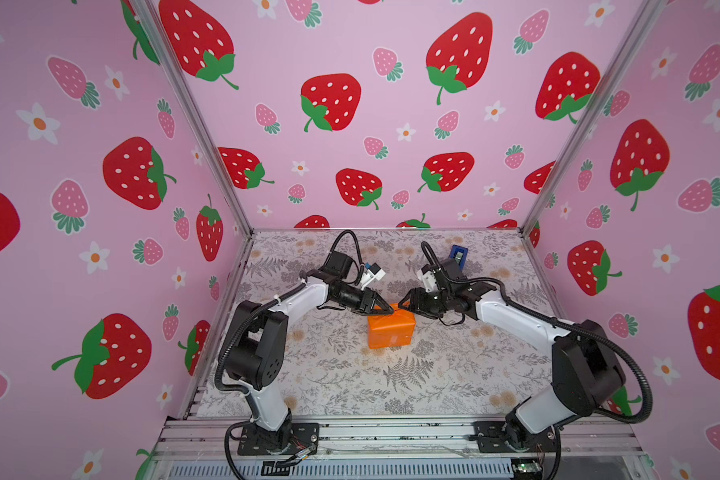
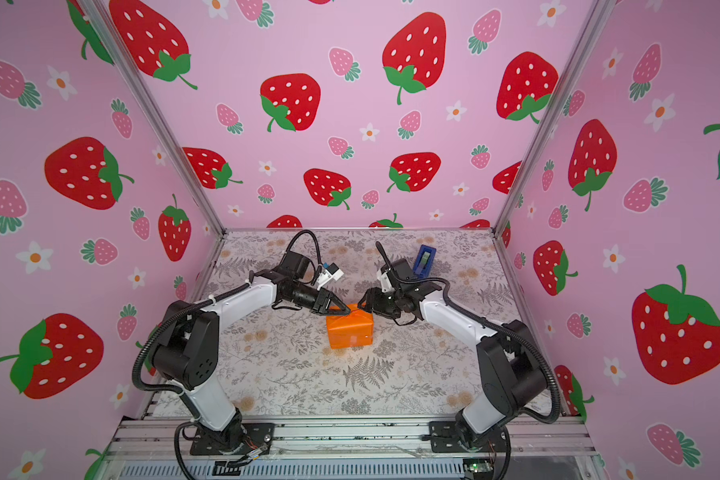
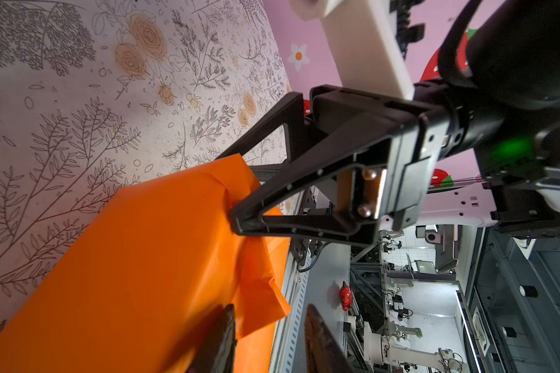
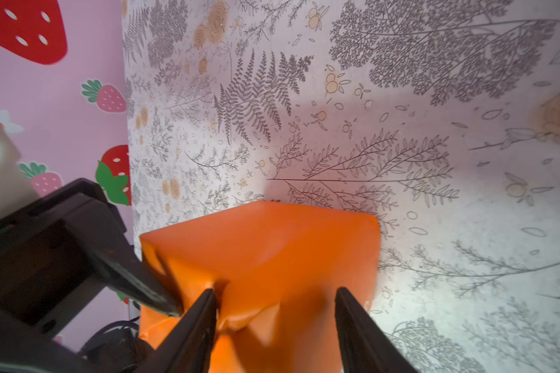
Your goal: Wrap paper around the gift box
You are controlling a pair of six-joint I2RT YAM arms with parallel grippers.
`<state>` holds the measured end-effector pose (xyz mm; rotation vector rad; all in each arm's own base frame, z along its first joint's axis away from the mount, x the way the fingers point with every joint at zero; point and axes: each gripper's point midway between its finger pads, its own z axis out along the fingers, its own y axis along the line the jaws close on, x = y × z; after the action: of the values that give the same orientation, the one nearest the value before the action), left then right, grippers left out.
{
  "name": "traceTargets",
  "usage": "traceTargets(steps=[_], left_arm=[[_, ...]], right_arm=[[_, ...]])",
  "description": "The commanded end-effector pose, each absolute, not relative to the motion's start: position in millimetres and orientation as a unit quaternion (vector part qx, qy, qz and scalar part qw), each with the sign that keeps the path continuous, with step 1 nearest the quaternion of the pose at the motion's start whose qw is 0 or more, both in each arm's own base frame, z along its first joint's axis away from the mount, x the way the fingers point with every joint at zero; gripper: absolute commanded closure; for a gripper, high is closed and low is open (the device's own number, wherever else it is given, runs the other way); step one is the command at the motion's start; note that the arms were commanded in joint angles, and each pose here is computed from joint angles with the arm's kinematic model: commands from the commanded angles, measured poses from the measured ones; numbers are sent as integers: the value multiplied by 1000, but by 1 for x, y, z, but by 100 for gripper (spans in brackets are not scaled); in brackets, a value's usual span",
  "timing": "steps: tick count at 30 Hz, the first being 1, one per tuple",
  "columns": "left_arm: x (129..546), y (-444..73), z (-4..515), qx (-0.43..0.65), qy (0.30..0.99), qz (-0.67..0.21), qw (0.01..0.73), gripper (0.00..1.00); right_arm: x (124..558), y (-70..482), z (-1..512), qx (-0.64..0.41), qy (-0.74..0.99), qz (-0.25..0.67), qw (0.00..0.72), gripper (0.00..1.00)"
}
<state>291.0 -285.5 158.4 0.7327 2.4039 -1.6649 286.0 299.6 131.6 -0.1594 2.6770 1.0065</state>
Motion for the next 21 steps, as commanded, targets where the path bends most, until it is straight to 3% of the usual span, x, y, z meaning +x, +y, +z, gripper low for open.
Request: traceTargets(steps=[1,5,11,15,21], left_arm=[[284,-280,130,222,820,-526,25,62],[284,-279,128,222,822,-524,24,62],[284,-279,128,221,822,-524,22,62],[284,-279,128,221,822,-524,22,62],[285,-280,129,222,822,-525,23,62]], right_arm=[[290,281,123,-37,940,306,145,51],[294,276,132,-37,941,298,158,61],[303,279,174,-47,931,302,201,56],[296,309,199,-71,904,371,200,72],[279,347,195,-100,883,432,154,93]])
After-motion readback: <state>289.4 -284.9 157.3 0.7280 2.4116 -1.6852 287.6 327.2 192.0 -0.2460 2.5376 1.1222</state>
